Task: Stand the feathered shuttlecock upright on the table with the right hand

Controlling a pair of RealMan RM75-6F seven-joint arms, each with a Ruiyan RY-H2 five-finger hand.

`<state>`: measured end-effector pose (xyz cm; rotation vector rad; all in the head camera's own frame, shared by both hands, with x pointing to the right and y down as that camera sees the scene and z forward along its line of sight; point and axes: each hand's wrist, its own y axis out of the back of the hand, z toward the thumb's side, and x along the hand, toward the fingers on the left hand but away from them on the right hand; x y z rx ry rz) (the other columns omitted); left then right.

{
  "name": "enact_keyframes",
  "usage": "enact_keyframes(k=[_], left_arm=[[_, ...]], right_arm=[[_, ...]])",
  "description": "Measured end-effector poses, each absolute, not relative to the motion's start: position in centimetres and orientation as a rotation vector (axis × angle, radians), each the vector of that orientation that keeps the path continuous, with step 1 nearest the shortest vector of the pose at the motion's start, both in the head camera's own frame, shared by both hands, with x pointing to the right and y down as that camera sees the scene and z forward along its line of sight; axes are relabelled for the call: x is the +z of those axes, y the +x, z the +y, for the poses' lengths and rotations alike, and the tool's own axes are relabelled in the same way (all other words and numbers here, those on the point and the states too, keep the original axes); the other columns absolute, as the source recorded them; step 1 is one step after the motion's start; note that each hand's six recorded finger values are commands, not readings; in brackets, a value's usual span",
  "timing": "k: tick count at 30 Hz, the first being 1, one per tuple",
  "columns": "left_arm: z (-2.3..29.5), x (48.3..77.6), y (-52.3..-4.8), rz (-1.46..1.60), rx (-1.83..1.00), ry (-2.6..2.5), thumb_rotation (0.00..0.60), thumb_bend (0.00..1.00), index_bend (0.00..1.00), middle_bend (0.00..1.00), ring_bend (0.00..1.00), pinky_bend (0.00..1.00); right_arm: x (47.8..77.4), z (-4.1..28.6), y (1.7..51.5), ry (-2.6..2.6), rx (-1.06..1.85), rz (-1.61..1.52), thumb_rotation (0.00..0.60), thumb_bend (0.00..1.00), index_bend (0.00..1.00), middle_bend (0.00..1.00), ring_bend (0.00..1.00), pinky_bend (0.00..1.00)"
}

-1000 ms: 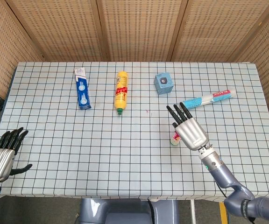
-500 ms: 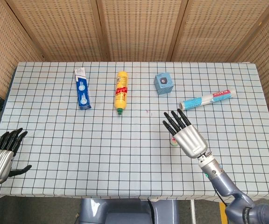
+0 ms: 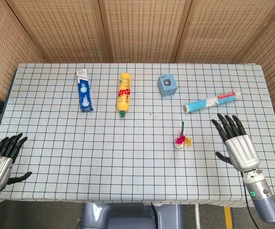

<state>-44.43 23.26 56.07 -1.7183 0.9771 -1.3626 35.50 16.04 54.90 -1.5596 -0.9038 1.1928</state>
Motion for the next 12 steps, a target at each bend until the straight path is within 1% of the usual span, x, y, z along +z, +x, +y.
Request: enact_keyframes(k=[2,6,9,12], left_arm=[[23.3,55.8,-44.3,0.982,-1.349,-1.717,0.6,0.0,0.0,0.0,0.0,0.0],[23.7,55.1,-43.9,0.984,-1.308,-1.715,0.6,0.0,0.0,0.0,0.0,0.0],[24.0,55.0,-44.0,0.987,-1.301,-1.716,0.6,0.0,0.0,0.0,0.0,0.0],[24.1,54.9,-44.0,0.988,-1.299,-1.716,0.6,0.0,0.0,0.0,0.0,0.0]], right_arm=[[54.9,16.7,36.8,-1.561,1.237,-0.949,0.6,0.0,0.0,0.0,0.0,0.0],[55.4,19.4,39.8,-1.525,1.336,-1.071,0.6,0.0,0.0,0.0,0.0,0.0],[55.9,21.0,41.1,-1.496,1.374,-1.124,0.6,0.0,0.0,0.0,0.0,0.0],[56.0,21.7,41.5,-1.479,1.383,-1.14,0.6,0.0,0.0,0.0,0.0,0.0]])
